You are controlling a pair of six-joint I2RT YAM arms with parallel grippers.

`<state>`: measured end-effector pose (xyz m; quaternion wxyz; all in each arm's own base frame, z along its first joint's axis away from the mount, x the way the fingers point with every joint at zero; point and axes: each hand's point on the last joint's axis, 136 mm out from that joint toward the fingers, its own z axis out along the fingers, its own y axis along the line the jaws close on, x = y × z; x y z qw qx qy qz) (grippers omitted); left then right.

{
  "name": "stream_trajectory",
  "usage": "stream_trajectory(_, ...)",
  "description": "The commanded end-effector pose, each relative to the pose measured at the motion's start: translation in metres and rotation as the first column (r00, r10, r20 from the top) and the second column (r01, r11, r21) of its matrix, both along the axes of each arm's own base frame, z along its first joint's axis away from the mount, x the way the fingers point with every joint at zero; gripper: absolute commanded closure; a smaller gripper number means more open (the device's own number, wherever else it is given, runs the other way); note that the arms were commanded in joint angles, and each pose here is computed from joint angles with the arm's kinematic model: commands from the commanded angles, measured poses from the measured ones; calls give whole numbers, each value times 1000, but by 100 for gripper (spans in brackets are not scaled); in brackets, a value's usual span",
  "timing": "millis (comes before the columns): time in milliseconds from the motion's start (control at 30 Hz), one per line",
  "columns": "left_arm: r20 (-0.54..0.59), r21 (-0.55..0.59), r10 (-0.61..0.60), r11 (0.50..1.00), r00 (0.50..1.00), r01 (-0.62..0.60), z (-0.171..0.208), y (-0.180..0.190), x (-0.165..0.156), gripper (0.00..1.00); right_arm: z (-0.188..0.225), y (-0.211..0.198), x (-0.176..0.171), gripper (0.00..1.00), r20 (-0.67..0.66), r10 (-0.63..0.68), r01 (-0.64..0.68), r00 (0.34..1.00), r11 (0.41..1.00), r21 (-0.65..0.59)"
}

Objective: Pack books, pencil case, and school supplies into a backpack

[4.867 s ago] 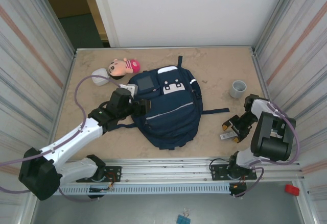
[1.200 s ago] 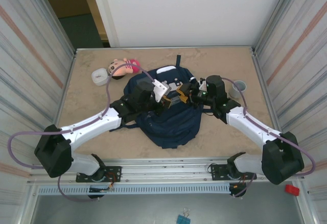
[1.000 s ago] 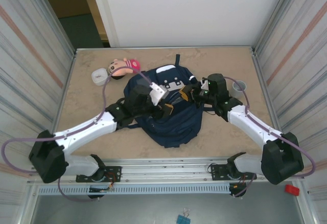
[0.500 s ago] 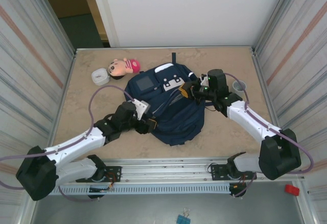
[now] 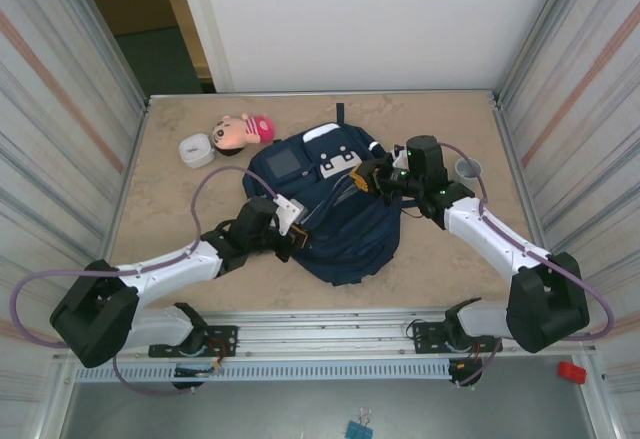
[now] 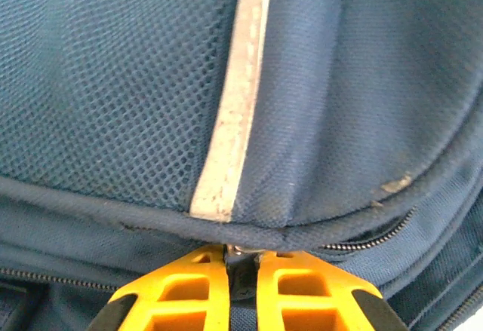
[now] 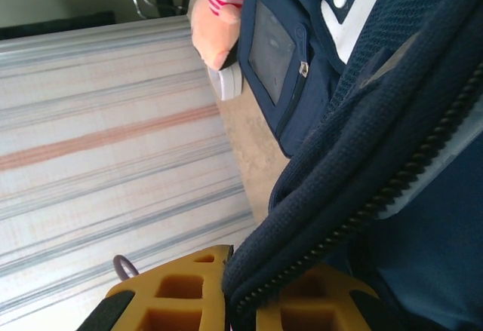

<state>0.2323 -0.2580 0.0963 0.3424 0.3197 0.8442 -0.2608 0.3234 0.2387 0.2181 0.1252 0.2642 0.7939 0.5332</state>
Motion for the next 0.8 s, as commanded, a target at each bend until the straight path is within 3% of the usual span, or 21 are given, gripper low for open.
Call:
stream_trajectory(0,34,-93,-86,992,996,89,21,-18,-10,100,17,-1,4,83,76,4,-4,997,1000,0)
stream_trajectory(133,33,-89,-44,995,998,47,21,-16,-7,100,-5,-3,-12,55,27,-6,7,1000,999,-37)
stream_trajectory(267,17,-103,-31,994,999,33,20,-18,-6,100,-27,3,-37,47,-11,-6,6,1000,998,-59)
stream_trajectory(433,7,-113,-53,992,999,53,22,-25,-11,100,-51,22,-57,58,-52,33,-36,998,997,-61)
stream_trajectory(767,20,-142,-79,987,997,81,38,-39,-19,100,-65,42,-48,87,-37,39,-42,999,997,-67)
